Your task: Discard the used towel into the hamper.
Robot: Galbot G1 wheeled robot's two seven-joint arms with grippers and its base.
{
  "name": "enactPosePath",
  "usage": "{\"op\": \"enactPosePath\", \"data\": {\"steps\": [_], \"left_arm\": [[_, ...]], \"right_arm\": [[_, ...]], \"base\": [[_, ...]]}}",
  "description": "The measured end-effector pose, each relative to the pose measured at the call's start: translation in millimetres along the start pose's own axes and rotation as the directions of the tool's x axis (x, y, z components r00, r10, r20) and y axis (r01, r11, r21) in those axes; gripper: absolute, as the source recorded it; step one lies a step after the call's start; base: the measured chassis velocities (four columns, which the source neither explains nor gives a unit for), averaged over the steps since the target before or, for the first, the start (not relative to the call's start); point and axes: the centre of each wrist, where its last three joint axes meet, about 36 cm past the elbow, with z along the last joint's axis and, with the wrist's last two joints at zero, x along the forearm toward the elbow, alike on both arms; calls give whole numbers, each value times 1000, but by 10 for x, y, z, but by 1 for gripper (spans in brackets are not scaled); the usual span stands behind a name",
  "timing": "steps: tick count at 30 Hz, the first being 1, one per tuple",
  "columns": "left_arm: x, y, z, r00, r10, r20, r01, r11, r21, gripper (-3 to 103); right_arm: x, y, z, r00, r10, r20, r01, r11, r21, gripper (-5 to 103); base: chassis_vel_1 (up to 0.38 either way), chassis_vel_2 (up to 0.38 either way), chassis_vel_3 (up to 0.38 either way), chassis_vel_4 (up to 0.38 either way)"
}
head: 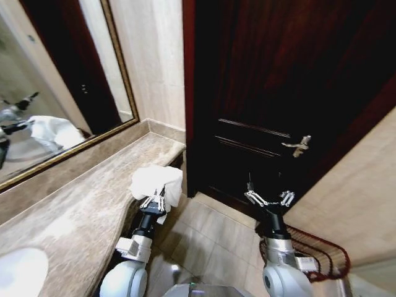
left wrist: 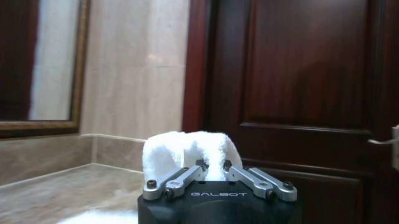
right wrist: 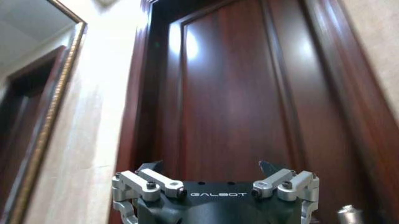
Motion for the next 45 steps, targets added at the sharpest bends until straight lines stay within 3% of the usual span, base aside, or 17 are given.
{"op": "enactPosePath", "data": {"steps": [45], "left_arm": [[-41,13,155,999,17,-29,-17,1000,11,6]], "right_arm": [[-99,-7,-69,999,37,37,-39,998,52,100]], "base": [[-121,-122,-121,-123]]}}
